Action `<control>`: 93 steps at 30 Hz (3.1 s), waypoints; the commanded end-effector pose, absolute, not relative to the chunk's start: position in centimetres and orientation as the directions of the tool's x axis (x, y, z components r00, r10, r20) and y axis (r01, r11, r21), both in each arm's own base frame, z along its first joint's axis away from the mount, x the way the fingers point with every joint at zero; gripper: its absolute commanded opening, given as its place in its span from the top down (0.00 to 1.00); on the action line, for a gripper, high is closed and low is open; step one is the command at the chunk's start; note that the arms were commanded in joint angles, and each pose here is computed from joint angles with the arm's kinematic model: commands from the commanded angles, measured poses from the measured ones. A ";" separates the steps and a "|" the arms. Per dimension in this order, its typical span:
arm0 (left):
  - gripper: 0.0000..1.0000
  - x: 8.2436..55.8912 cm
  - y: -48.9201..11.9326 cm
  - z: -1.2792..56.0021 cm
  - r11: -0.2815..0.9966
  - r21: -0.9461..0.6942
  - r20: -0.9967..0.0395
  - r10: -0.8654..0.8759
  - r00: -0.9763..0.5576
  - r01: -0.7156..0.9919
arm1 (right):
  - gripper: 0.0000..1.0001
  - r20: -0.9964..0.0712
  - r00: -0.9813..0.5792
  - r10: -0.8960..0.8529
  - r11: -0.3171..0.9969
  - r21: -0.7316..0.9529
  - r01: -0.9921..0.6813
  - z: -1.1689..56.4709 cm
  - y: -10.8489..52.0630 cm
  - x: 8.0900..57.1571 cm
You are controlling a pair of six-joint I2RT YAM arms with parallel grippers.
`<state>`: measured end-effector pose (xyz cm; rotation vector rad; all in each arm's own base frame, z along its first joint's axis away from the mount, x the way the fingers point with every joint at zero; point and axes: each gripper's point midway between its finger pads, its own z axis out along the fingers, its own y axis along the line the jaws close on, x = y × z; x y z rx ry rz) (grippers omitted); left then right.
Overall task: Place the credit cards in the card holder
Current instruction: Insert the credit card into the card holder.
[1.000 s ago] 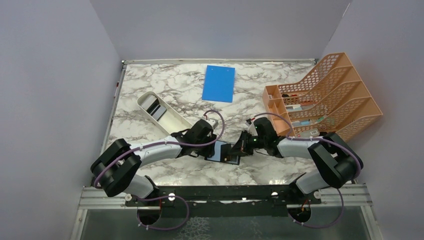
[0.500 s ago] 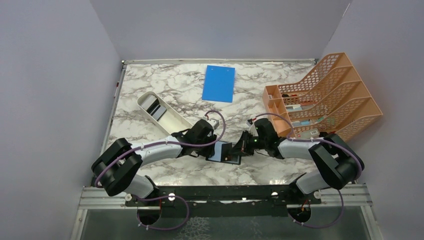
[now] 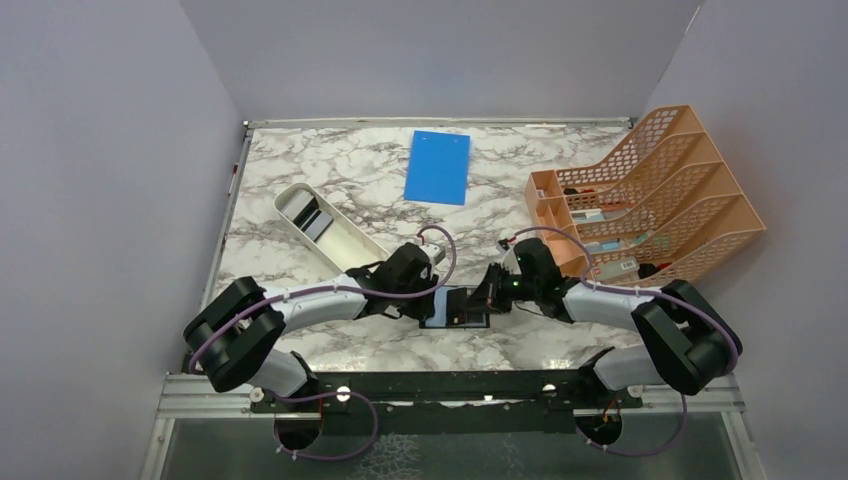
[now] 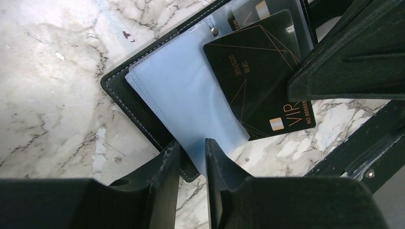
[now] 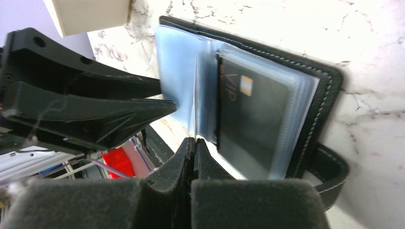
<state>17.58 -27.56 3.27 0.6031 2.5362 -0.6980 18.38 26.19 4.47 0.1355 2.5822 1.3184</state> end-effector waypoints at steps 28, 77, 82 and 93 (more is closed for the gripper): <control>0.97 18.3 -26.1 2.7 0.835 -0.276 -0.523 0.285 -0.803 0.476 | 0.99 -0.198 -0.973 0.120 0.642 0.763 -0.076 4.4 25.0 18.8; 0.96 18.1 -26.1 1.8 0.832 -0.305 -0.539 0.251 -0.804 0.464 | 0.99 -0.185 -0.981 0.055 0.620 0.777 -0.111 3.4 26.1 19.9; 0.96 18.0 -26.1 1.9 0.830 -0.311 -0.541 0.245 -0.804 0.462 | 0.99 -0.190 -0.980 0.068 0.602 0.791 -0.111 3.5 26.3 20.1; 0.96 17.7 -26.0 2.3 0.831 -0.337 -0.545 0.211 -0.812 0.443 | 0.70 -0.195 -0.972 0.130 0.732 0.680 -0.039 2.1 24.1 20.7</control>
